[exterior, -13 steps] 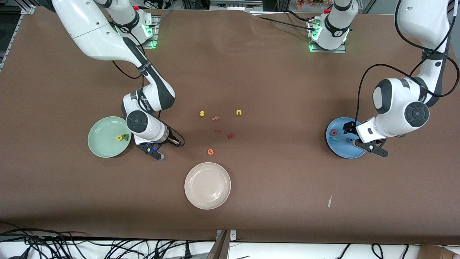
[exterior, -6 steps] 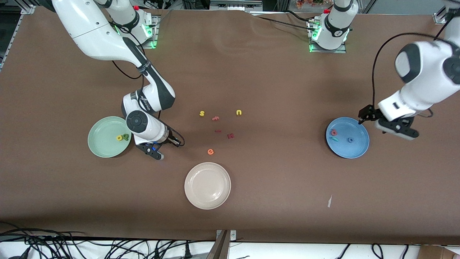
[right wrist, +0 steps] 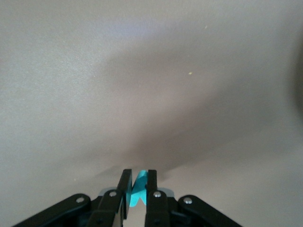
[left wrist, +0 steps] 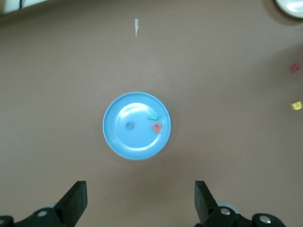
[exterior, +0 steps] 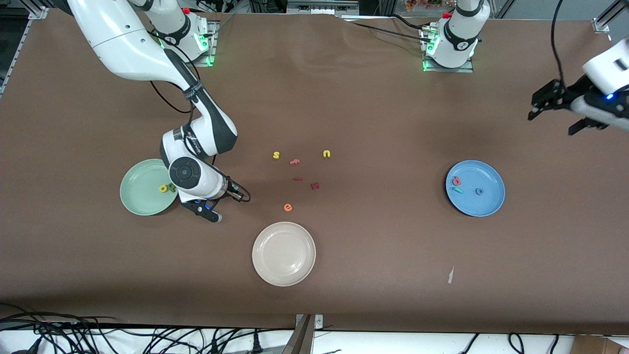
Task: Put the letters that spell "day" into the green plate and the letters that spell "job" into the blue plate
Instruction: 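Raise the left arm to rest while the right gripper grasps the cyan y, then carry the cyan y to the green plate and open the right gripper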
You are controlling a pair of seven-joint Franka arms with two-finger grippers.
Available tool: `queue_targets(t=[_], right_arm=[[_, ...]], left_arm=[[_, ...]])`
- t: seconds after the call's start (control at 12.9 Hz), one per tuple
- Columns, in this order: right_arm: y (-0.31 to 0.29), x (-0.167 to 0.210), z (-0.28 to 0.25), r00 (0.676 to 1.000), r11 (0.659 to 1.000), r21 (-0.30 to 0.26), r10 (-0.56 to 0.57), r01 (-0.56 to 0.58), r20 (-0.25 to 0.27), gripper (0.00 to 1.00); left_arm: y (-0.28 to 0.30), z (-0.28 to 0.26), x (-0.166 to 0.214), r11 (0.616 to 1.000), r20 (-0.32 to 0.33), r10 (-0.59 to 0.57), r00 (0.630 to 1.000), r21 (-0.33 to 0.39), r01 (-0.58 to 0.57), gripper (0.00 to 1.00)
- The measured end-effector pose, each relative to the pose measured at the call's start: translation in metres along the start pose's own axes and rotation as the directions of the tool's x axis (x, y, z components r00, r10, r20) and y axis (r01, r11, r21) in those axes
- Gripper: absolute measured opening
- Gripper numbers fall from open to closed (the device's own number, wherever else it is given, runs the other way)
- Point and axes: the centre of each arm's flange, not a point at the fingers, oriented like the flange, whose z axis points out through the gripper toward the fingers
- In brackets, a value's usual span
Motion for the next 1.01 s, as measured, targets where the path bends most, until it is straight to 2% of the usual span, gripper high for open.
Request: queue_targets(t=[0.23,0.47,0.85,1.01], right_arm=[[0.025,0.017,-0.021,0.989,0.987,-0.069,-0.140,0.143,0.040,0.17],[0.060,0.037,-0.046,0.975,0.970,-0.110,-0.212,0.218,0.064,0.17],[0.131,0.074,-0.050,0.937,0.926,-0.149,-0.339,0.348,0.082,0.15],[0.158,0.084,-0.037,0.919,0.908,-0.148,-0.389,0.393,0.055,0.15]], left_arm=[[0.014,-0.030,-0.005,0.987,0.059,-0.158,0.986,-0.009,0.159,1.00],[0.053,-0.031,0.008,0.950,0.083,-0.311,0.947,0.014,0.311,1.00],[0.059,-0.026,0.036,0.940,0.097,-0.342,0.935,0.024,0.341,1.00],[0.061,-0.015,0.043,0.942,0.115,-0.336,0.935,0.027,0.335,1.00]])
